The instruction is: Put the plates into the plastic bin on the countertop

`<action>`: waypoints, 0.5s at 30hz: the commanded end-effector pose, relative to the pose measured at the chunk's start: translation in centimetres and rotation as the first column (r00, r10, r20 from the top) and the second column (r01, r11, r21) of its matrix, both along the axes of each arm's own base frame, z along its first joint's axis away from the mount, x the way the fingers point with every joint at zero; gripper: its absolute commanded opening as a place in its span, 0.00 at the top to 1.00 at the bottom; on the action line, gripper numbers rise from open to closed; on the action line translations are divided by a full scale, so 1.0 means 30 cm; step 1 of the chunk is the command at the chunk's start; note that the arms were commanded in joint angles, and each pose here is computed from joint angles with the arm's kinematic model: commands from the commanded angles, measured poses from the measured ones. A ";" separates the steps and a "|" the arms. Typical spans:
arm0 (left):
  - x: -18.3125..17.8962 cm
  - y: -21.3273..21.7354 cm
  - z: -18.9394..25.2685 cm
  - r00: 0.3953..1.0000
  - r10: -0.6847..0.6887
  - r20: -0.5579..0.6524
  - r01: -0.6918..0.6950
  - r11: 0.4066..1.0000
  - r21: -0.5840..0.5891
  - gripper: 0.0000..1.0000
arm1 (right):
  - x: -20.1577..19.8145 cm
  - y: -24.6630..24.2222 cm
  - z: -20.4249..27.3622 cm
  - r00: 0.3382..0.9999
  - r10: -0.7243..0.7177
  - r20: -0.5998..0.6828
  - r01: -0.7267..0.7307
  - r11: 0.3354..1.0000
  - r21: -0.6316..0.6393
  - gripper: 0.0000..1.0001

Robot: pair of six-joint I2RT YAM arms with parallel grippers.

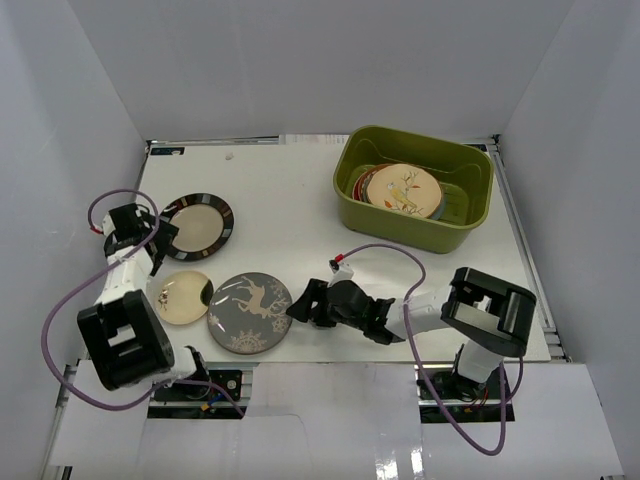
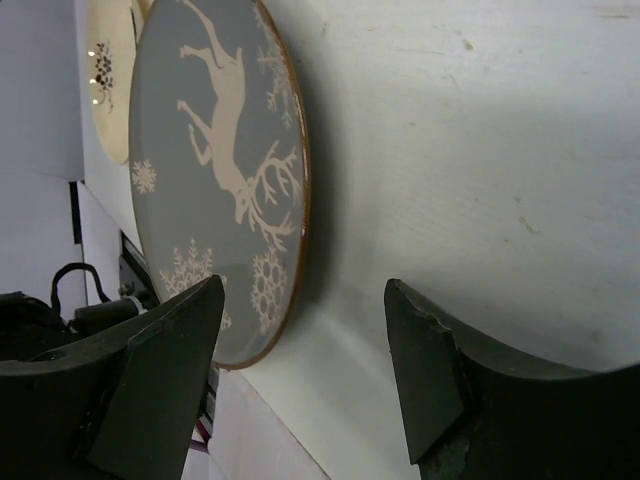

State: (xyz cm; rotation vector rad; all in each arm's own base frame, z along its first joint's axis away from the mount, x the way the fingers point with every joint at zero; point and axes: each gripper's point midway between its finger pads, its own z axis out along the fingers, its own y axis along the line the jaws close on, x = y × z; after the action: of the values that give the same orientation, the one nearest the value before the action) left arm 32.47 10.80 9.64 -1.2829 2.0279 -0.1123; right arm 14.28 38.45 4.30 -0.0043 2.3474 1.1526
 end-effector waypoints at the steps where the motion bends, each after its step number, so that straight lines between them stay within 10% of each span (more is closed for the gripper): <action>1: 0.073 0.051 0.010 1.000 0.000 0.022 0.000 1.000 -0.004 0.07 | 0.017 0.086 0.053 0.999 -0.013 -0.052 0.020 0.990 0.138 0.28; 15: 0.174 0.107 -0.166 0.995 -0.102 -0.004 0.101 0.983 -0.152 0.16 | 0.025 0.132 -0.091 0.979 0.010 -0.202 0.030 0.980 0.195 0.48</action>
State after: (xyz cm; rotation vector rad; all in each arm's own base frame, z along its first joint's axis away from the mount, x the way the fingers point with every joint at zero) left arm 36.06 14.29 3.71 -1.3546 2.1470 -0.2166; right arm 15.02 43.25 3.89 0.1527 2.3284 1.4739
